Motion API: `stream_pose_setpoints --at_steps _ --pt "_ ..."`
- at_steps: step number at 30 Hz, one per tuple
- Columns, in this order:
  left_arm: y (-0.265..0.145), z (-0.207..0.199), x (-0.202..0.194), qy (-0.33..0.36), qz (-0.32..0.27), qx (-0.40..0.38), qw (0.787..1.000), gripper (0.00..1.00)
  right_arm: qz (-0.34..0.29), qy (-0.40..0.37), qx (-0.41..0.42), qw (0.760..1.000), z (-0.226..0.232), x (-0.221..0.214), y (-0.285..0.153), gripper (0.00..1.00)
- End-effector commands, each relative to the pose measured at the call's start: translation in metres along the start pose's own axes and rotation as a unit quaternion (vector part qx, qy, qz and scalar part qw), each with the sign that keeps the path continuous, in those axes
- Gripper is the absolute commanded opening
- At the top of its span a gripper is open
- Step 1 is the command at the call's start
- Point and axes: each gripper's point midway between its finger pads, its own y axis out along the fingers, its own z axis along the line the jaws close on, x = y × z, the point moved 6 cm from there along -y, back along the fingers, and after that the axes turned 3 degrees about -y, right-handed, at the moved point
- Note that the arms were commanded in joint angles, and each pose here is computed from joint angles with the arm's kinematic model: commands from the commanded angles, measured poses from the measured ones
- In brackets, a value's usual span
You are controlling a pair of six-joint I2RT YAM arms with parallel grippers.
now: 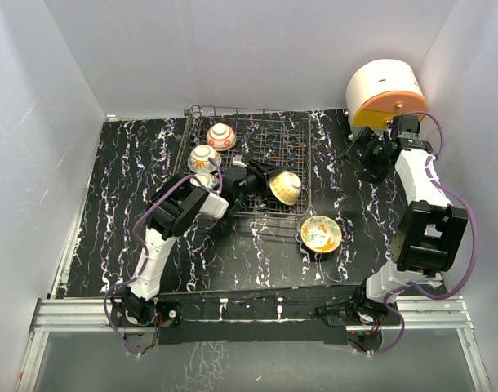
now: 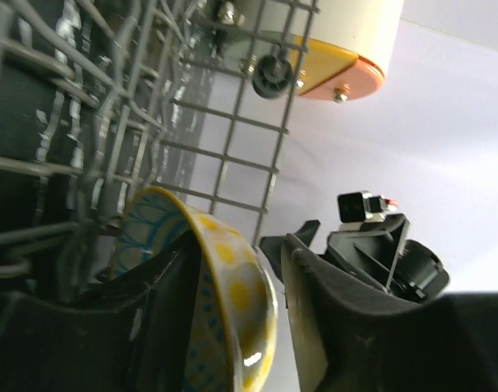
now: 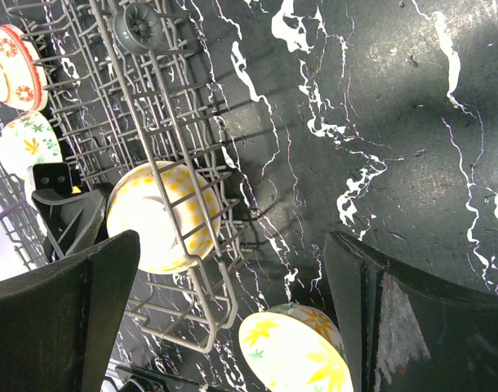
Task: Load the bowls into the dish rack
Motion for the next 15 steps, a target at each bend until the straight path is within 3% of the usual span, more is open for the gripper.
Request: stream_pose_setpoints --at_steps 1,8,13,15 --pt "-0.007 -0.012 0.002 0.031 -0.012 0.015 0.999 0.46 -0.031 -0.017 0.013 0.999 0.007 0.015 -0.005 0.99" --pt "-0.016 -0.008 0.013 0.052 -0.025 0.060 0.997 0.70 -0.029 -0.017 0.015 0.999 0.007 0.015 -0.005 0.99" --pt "-0.026 -0.006 0.018 0.078 -0.036 0.125 0.988 0.96 -0.030 -0.016 0.017 0.999 0.008 0.015 -0.005 0.99" --pt "-0.032 -0.004 0.021 0.086 -0.044 0.151 0.984 0.97 -0.028 -0.016 0.017 0.999 0.008 0.015 -0.004 0.99"
